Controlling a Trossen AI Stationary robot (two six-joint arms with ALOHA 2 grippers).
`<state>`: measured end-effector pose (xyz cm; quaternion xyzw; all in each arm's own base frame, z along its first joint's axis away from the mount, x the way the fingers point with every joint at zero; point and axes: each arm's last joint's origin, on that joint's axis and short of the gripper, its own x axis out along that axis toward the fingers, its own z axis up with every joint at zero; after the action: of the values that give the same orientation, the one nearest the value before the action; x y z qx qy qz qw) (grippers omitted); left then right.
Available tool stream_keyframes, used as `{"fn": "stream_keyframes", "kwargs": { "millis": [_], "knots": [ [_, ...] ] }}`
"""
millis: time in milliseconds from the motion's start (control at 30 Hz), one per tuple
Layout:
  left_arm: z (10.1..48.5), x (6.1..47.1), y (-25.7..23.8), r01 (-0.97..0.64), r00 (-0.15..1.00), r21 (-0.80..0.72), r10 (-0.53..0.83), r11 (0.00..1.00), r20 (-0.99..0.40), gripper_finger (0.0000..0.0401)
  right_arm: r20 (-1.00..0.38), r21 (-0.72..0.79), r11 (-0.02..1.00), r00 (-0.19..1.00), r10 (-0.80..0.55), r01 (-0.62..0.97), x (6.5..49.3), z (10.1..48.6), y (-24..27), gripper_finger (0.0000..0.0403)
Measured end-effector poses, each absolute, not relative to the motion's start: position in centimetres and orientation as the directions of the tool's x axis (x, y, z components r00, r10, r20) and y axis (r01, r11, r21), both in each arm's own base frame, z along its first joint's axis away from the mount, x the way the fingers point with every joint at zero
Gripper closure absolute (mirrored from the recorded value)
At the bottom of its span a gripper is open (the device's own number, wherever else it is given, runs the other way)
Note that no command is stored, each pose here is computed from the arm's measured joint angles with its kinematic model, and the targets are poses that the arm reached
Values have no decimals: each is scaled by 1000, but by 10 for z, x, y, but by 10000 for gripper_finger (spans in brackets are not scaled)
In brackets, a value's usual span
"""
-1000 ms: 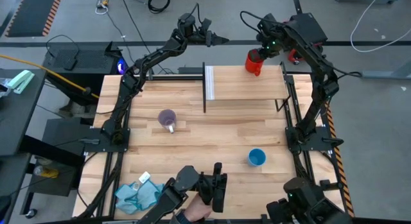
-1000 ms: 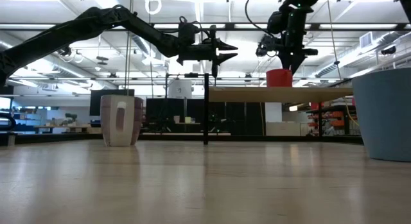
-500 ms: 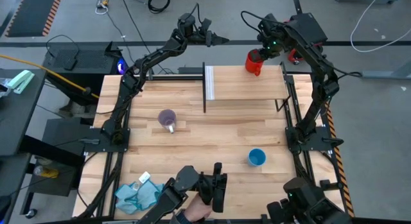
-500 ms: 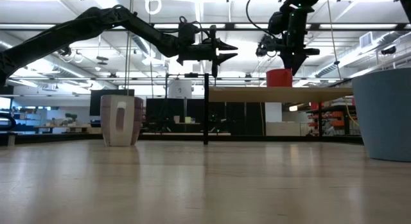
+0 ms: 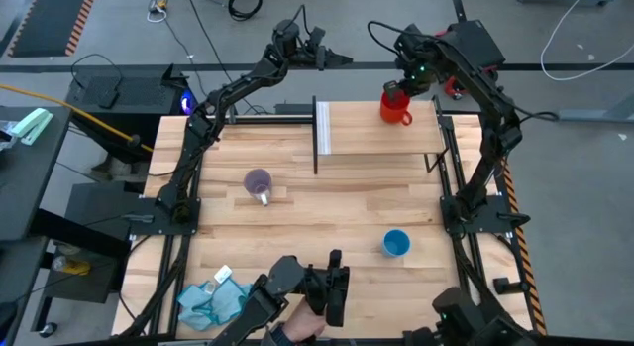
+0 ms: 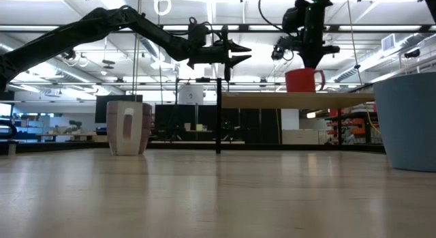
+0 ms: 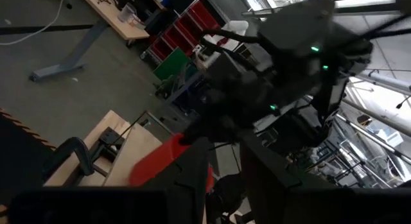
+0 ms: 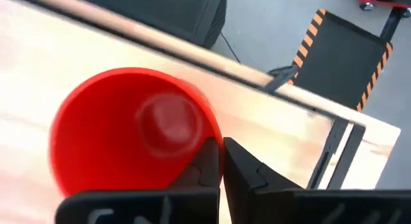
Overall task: Stack small to large cups/mugs on shelf
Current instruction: Put the red mug on the shelf
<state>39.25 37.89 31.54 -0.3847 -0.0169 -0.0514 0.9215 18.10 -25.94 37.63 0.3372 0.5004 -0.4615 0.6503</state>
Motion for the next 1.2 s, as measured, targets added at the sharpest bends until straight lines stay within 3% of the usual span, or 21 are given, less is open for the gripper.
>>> {"fn": "stream_keyframes", "kwargs": {
  "millis": [200,667,1200],
  "knots": [
    [316,393,379,110,994,-706,-83,700,72,303,-949,-39,316,64,-307,948,187,398,-237,398],
    [316,392,377,143,988,-706,-135,694,68,303,-944,17,4,17,-329,1000,154,398,-190,400],
    [315,393,376,160,985,-704,-161,692,65,301,-959,-13,-80,-35,-282,997,135,373,-183,400]
  ]
}}
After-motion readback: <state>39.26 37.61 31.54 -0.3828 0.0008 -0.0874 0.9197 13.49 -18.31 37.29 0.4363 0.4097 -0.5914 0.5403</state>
